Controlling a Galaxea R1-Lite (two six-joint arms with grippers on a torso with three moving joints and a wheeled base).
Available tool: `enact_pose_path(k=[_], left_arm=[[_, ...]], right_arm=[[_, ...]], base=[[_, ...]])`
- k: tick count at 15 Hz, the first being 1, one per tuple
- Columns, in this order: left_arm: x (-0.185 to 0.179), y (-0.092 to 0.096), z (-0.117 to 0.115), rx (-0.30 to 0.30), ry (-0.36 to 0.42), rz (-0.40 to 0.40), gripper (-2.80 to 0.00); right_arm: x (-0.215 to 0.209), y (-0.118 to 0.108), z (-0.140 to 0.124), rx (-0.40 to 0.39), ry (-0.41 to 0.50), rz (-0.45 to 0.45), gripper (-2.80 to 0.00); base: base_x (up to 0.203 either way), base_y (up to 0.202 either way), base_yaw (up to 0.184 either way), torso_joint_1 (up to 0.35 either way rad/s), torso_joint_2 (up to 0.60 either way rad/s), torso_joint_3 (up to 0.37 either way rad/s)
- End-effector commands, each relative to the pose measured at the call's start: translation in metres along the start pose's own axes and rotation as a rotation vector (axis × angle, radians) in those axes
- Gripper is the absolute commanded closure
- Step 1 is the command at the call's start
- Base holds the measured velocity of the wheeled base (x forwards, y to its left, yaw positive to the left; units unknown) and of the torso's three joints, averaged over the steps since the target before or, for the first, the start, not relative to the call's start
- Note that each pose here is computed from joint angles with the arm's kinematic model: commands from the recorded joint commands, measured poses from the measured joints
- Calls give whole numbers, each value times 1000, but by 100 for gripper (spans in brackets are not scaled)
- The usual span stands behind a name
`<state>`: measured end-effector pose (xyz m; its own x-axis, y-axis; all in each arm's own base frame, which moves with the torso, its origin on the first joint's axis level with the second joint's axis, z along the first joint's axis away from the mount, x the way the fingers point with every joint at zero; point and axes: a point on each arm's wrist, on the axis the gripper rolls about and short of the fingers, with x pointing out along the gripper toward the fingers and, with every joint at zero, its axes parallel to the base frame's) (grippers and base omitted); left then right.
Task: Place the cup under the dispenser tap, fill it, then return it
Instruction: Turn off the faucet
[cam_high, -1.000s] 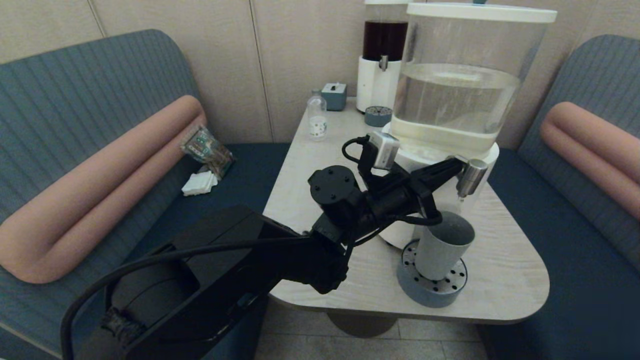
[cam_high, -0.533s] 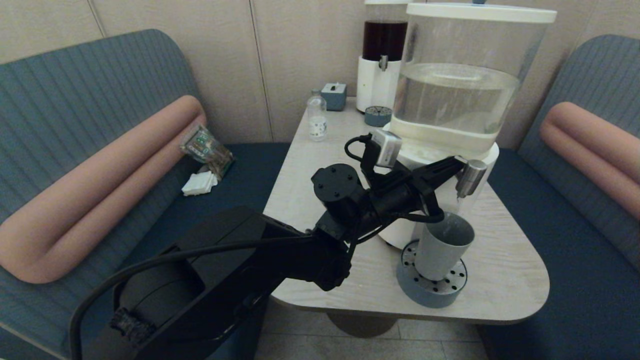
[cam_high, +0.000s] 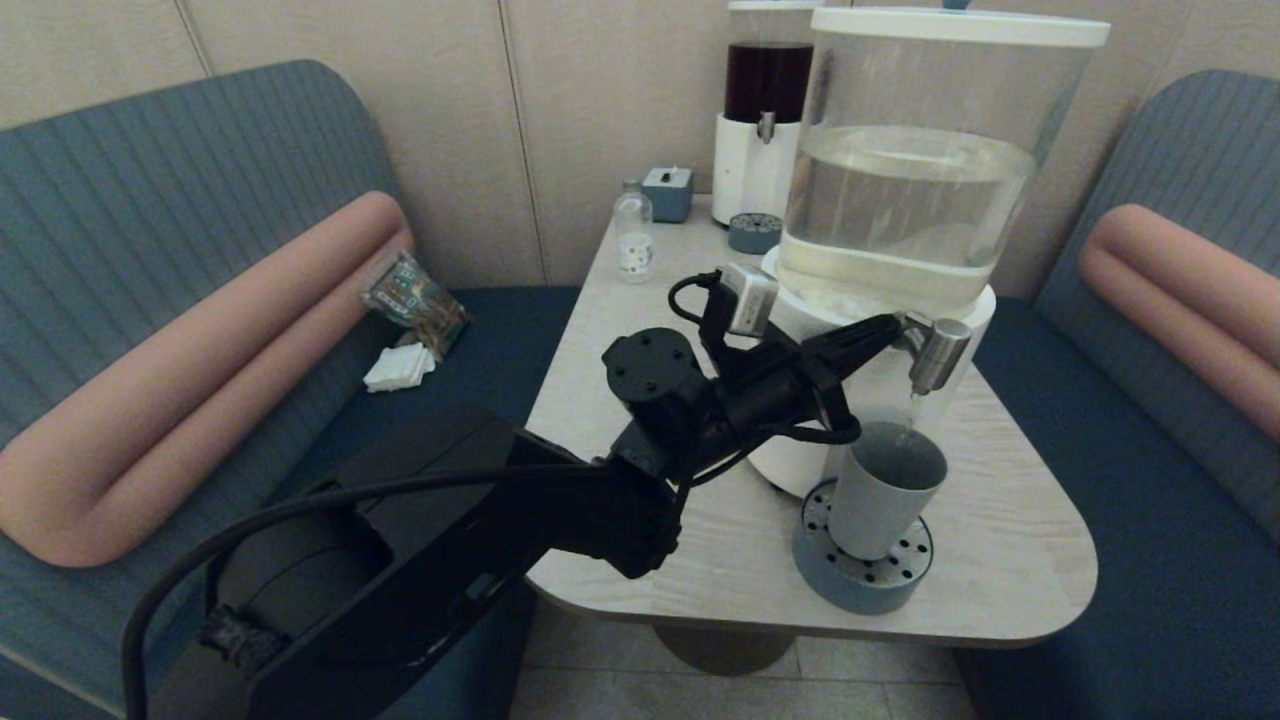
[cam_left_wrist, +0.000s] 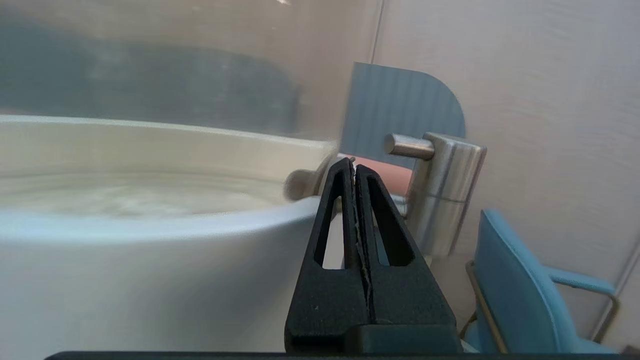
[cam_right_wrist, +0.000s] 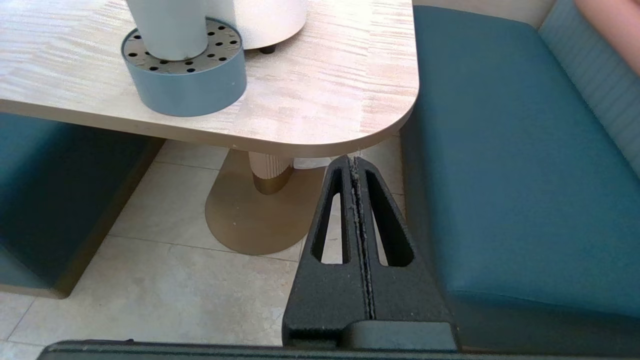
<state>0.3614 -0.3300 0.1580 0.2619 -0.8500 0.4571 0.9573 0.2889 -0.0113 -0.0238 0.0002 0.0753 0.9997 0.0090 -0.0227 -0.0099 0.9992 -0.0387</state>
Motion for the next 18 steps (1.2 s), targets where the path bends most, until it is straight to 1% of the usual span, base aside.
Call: enact_pose_path(k=[1, 3, 4, 6, 8, 9, 10, 11, 14, 16, 18], left_arm=[[-7, 1, 8, 4, -1, 9, 0], [-14, -1, 9, 8, -8, 10, 0], [-17, -2, 9, 19, -34, 3, 0], [-19, -2, 4, 21, -27, 7, 0], [-18, -3, 10, 40, -36, 6, 0], [-16, -6, 16, 42, -50, 7, 0], [-11, -13, 19, 34, -67, 3, 0], [-6, -19, 19, 28, -78, -12, 0], [1, -29, 17, 22, -91, -29, 0], [5, -36, 16, 13, -96, -25, 0], [6, -38, 14, 8, -96, -23, 0]], right_arm=[[0, 0, 0, -1, 2, 0, 0], [0, 0, 0, -1, 2, 0, 0], [0, 0, 0, -1, 2, 0, 0], [0, 0, 0, -1, 2, 0, 0], [0, 0, 0, -1, 2, 0, 0], [0, 0, 0, -1, 2, 0, 0], [0, 0, 0, -1, 2, 0, 0], [0, 0, 0, -1, 2, 0, 0], [0, 0, 0, -1, 2, 0, 0], [0, 0, 0, -1, 2, 0, 0], [0, 0, 0, -1, 2, 0, 0]], base=[[0, 0, 0, 0, 0, 0], [0, 0, 0, 0, 0, 0], [0, 0, 0, 0, 0, 0], [0, 0, 0, 0, 0, 0], [0, 0, 0, 0, 0, 0], [0, 0, 0, 0, 0, 0], [0, 0, 0, 0, 0, 0], [0, 0, 0, 0, 0, 0], [0, 0, 0, 0, 0, 0], [0, 0, 0, 0, 0, 0], [0, 0, 0, 0, 0, 0]])
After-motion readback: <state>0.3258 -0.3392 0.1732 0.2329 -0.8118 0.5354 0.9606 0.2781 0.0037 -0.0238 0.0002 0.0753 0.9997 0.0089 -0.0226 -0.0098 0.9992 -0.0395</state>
